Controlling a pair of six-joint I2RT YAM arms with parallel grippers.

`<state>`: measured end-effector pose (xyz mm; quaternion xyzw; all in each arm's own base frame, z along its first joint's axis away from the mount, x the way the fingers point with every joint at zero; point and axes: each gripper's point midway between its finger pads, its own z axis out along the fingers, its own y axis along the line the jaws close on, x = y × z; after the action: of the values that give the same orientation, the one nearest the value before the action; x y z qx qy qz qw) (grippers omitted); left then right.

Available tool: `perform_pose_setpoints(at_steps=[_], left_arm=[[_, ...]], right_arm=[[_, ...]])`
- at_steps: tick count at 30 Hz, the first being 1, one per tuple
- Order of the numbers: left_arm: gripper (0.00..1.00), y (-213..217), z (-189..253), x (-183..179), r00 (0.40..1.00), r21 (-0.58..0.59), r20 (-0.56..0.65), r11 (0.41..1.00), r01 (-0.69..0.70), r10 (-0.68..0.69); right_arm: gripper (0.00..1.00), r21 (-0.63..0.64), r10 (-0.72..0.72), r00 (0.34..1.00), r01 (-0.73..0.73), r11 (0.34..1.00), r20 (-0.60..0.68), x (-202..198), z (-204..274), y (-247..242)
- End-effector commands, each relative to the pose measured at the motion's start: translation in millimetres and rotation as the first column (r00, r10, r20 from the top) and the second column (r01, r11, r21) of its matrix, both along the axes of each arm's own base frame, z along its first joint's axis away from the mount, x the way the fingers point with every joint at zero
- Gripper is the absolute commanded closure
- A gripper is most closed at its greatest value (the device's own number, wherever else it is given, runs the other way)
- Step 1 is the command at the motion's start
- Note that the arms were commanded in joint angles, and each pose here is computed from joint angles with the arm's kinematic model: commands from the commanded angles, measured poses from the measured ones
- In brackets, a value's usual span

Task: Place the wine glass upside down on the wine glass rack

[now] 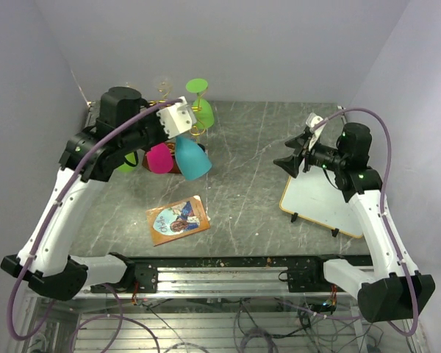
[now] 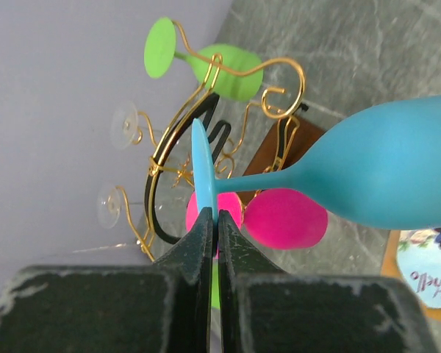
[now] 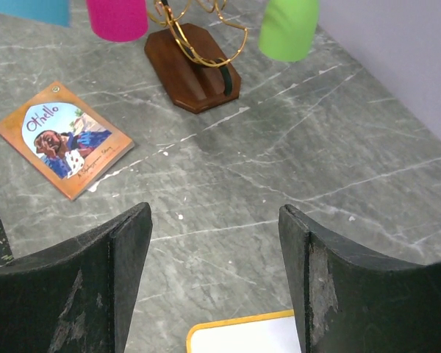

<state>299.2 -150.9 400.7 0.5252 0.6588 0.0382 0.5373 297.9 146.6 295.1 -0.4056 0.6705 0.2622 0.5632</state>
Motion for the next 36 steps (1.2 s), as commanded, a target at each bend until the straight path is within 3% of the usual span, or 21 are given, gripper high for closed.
perform_pose_setpoints(at_steps=[1,8,16,28,36], left_arm=[[0.93,13,-6,20,0.994,0.154,0.087,0.985,-0.079,0.067],[0.93,1,-23,41,0.989,0.256,0.128,0.96,-0.112,0.081],[0.93,-9,-36,60,0.982,0.348,0.158,0.925,-0.151,0.101],[0.93,-25,-48,83,0.966,0.398,0.205,0.888,-0.229,0.157],[0.93,-43,-53,88,0.97,0.345,0.186,0.914,-0.211,0.154]], right_arm=[[0.3,0.015,0.029,0.998,-0.03,0.999,0.051,-5,4,3],[0.24,-0.012,0.015,0.999,-0.014,1.0,0.039,-6,-19,-1],[0.08,-0.026,-0.007,0.999,0.008,1.0,0.035,-2,-26,-4],[0.07,-0.034,-0.01,0.999,0.011,0.999,0.032,-1,-31,-5],[0.07,-0.037,-0.023,0.999,0.024,0.999,0.03,1,-34,-6]])
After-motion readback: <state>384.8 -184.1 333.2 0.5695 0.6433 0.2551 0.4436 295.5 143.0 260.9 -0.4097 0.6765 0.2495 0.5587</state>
